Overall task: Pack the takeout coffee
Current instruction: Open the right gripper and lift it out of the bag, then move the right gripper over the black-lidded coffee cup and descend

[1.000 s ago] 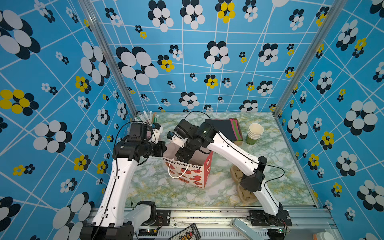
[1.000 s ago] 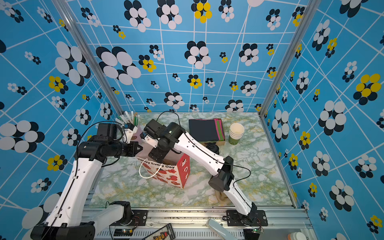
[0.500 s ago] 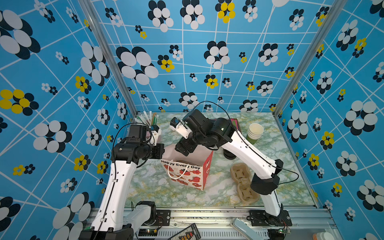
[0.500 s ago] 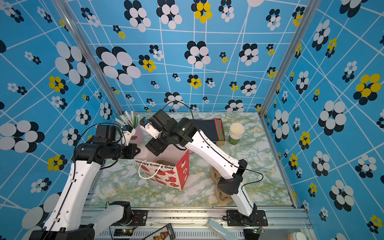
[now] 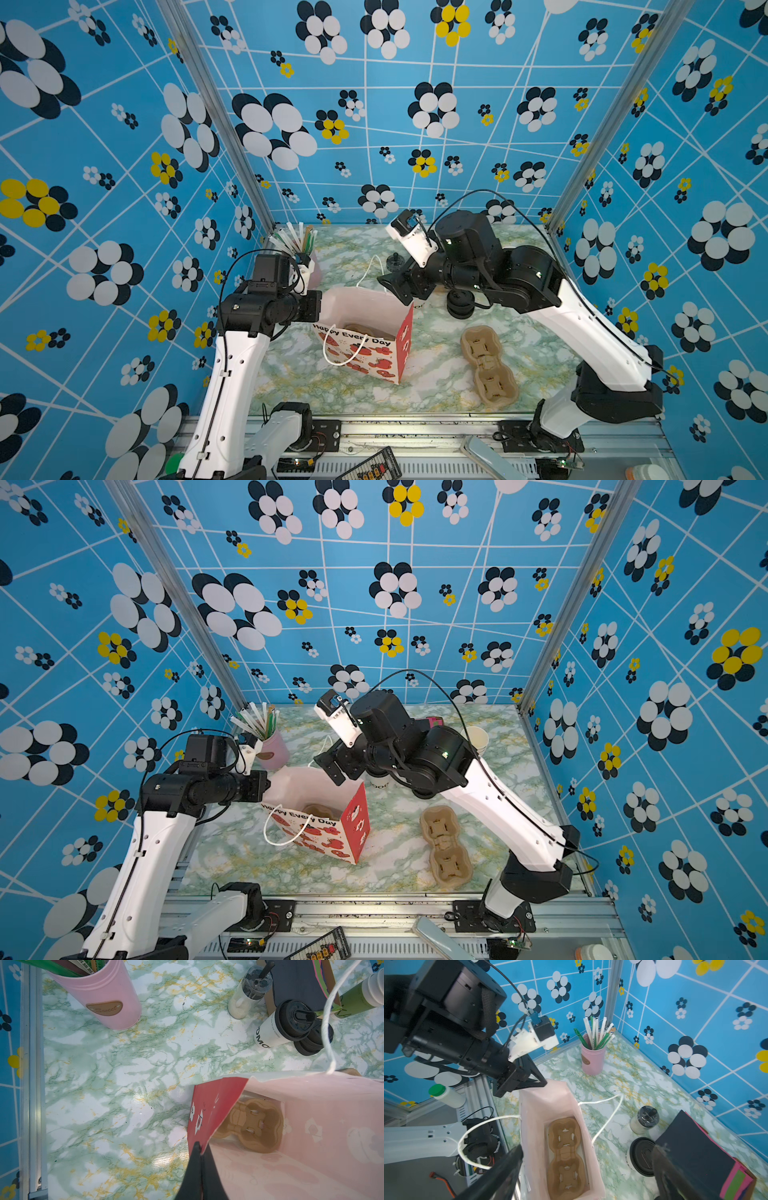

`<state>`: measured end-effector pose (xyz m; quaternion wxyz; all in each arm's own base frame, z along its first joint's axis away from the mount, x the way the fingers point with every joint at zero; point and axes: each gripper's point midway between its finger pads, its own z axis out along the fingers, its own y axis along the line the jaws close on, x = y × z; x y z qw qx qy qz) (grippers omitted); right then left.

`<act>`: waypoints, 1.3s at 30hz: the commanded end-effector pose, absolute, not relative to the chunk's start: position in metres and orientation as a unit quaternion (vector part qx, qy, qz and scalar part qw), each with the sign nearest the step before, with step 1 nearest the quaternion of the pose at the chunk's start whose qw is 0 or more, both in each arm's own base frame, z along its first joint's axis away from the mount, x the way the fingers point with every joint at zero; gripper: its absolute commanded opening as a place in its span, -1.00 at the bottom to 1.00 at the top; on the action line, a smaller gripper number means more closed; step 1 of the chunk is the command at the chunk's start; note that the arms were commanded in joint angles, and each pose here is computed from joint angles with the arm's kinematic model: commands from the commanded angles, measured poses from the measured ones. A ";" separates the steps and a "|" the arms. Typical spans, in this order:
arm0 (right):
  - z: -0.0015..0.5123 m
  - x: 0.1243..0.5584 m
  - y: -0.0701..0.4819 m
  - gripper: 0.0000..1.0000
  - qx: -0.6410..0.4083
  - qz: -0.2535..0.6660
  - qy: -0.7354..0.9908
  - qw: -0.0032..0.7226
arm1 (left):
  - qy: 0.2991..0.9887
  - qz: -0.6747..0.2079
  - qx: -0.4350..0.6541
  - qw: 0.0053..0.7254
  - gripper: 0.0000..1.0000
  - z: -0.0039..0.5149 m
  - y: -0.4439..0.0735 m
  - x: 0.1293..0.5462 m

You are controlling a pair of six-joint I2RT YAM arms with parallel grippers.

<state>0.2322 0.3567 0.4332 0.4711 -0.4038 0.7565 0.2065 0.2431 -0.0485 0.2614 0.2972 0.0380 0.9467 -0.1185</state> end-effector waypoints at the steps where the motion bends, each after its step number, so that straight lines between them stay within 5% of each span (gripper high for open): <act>1: 0.427 0.255 0.339 0.98 -0.365 0.167 0.767 0.501 | 0.947 -0.104 0.021 0.304 -0.95 0.265 -0.041 0.239; 15: 0.336 0.309 0.283 0.98 -0.290 0.112 0.857 0.412 | 0.937 -0.122 0.018 0.328 -0.39 0.277 -0.046 0.241; 29: 0.247 0.361 0.278 0.98 -0.265 0.027 0.913 0.310 | 0.926 -0.118 0.024 0.359 0.19 0.292 -0.045 0.239; 39: 0.203 0.373 0.299 0.98 -0.277 0.036 0.927 0.251 | 0.919 -0.129 0.023 0.372 0.41 0.297 -0.048 0.240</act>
